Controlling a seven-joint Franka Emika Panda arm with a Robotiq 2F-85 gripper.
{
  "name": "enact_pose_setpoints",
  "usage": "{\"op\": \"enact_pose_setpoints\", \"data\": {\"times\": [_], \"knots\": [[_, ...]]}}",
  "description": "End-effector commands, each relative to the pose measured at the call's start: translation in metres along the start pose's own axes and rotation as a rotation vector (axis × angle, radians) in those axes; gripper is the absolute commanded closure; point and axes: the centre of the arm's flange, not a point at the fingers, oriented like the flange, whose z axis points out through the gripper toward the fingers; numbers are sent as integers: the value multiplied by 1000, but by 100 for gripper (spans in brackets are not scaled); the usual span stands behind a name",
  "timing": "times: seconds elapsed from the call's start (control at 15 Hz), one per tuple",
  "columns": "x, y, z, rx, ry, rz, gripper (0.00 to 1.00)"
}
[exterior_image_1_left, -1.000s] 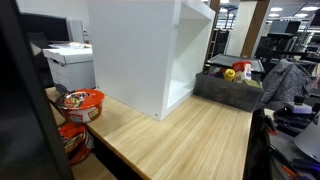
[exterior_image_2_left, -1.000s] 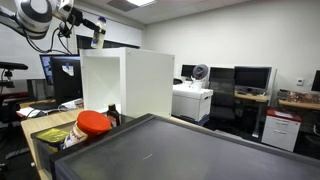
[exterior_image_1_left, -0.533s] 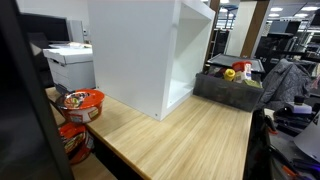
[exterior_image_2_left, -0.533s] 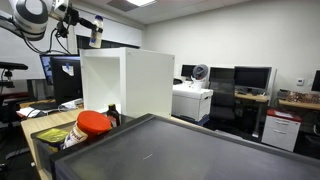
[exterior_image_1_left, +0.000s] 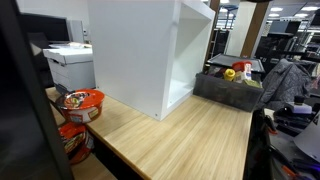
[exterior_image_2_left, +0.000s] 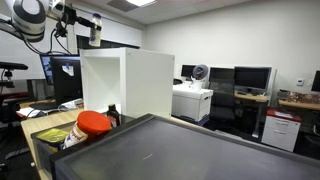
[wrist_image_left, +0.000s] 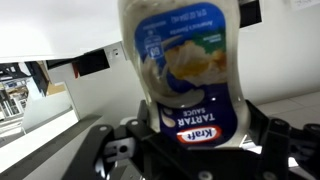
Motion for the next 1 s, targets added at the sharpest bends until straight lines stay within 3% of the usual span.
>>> {"op": "enact_pose_setpoints", "data": {"times": [0.0,0.2,0.4,0.47,0.6,0.93], "knots": [[5,-2,-4,-14,60,-33,38],[4,-2,-4,-24,75,-48,38],[5,-2,-6,-31,79,-58,20],[5,-2,-6,-32,77,-60,7],[5,-3,-5,-39,74,-66,0],[12,-6,-8,-45,81,-79,0]]}}
